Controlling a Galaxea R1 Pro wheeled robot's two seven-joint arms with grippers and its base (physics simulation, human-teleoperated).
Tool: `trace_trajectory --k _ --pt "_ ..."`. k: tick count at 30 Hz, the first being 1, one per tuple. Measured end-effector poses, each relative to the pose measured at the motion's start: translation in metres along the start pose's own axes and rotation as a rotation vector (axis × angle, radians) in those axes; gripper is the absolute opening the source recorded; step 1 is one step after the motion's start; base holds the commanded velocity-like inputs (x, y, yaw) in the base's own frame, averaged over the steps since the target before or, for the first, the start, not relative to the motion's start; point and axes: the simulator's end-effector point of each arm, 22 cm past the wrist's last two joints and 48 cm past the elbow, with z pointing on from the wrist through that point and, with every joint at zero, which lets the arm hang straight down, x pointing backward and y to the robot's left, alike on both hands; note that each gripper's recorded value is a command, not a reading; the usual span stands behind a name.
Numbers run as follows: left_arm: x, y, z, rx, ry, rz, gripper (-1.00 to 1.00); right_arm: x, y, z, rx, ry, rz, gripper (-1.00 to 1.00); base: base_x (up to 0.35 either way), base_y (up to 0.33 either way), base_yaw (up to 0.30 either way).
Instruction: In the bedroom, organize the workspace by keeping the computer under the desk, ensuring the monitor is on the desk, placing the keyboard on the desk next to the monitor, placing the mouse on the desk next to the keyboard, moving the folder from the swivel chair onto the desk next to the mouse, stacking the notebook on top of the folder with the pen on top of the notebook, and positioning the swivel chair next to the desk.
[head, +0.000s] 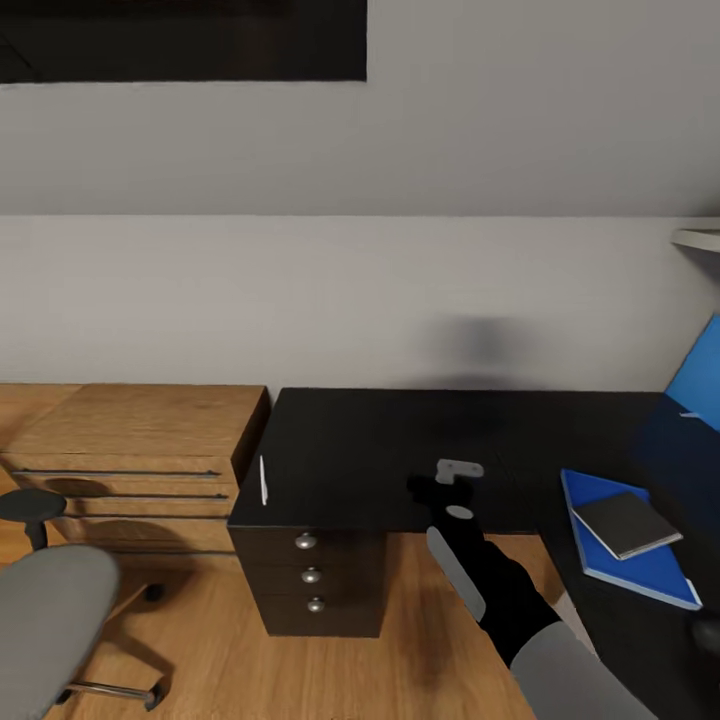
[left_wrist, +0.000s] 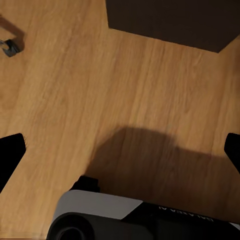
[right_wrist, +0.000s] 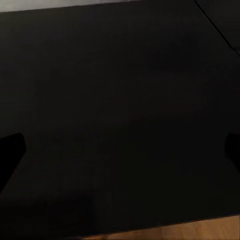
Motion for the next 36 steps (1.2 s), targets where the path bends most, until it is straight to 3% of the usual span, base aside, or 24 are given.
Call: trace_trajectory --k 20,23,28,36 --pt "0.008 0.002 0.001 -0.005 0.021 0.003 1.0 0.033 0.023 0.003 -0.024 0.053 -0.045 1.0 0.0 0.0 0.217" --pt "0.01 0.003 0.002 -0.006 0.024 0.003 1.0 0.042 0.024 0.005 -0.013 0.06 -0.084 1.0 0.0 0.0 0.212" --pt "0.012 0.004 0.002 -0.009 0.029 0.004 1.0 0.045 0.026 0.006 -0.009 0.058 -0.107 1.0 0.0 0.0 0.212" --pt "0.015 0.005 0.003 -0.011 0.038 0.005 1.0 0.05 0.027 0.008 -0.009 0.062 -0.112 1.0 0.0 0.0 0.211"
